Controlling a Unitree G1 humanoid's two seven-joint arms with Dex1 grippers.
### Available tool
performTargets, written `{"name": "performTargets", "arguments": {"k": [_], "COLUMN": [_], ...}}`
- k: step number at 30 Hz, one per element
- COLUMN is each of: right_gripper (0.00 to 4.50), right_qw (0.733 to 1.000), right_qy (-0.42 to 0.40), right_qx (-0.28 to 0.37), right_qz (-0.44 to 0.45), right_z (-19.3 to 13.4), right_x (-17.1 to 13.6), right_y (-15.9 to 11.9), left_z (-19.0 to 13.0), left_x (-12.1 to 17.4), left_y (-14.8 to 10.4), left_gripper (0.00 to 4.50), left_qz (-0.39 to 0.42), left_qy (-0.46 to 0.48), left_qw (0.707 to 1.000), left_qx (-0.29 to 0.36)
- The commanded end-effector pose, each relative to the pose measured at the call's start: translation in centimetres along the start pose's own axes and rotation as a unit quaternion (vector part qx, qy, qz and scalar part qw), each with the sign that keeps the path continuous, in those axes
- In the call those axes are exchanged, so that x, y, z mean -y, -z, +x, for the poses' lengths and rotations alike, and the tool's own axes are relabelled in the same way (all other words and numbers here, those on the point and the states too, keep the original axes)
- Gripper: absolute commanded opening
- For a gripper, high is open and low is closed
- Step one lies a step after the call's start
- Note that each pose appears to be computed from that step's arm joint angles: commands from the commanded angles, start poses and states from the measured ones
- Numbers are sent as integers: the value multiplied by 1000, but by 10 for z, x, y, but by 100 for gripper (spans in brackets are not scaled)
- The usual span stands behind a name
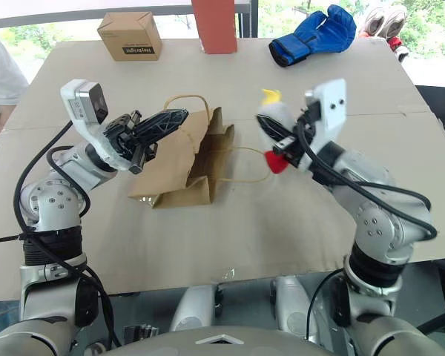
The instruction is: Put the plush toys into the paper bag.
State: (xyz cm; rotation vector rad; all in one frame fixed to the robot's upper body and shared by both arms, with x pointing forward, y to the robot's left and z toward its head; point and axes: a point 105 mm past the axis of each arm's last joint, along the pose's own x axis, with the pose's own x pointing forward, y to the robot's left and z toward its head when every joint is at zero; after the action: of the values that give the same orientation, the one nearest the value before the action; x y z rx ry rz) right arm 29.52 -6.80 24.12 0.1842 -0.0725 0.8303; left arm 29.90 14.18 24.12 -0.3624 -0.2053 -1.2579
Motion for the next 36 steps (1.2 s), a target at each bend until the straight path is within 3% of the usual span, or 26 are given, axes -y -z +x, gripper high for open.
{"name": "performTargets", "arguments": {"k": [1,5,16,19,20,24,27,36], "right_gripper": [3,3,3,103,168,353,353,353], "right_qw": [993,980,947,944,945,965,974,985], "right_qy": [-77,-101,-184,-189,-179,-131,-122,-89], "right_qx": [-50,-120,-171,-184,-190,-158,-161,-131], "right_qz": [78,120,201,201,195,165,107,72], "right_z": [34,54,101,109,111,109,93,51], "right_x": [-26,-33,-53,-52,-48,-26,-21,-5], "right_y": [26,69,98,110,115,110,109,79], "left_z": [10,15,21,20,19,4,-8,-23], "left_x": [7,11,27,31,31,23,15,1], "left_y": [-12,-16,-1,2,3,5,6,5], "left_gripper": [0,0,0,0,0,0,0,0], "left_qz": [7,8,1,-3,-2,24,44,100], "left_qy": [30,43,76,81,77,31,-7,-50], "left_qw": [999,999,997,997,997,999,999,992], "left_qx": [22,32,13,11,8,-11,-31,-52]}}
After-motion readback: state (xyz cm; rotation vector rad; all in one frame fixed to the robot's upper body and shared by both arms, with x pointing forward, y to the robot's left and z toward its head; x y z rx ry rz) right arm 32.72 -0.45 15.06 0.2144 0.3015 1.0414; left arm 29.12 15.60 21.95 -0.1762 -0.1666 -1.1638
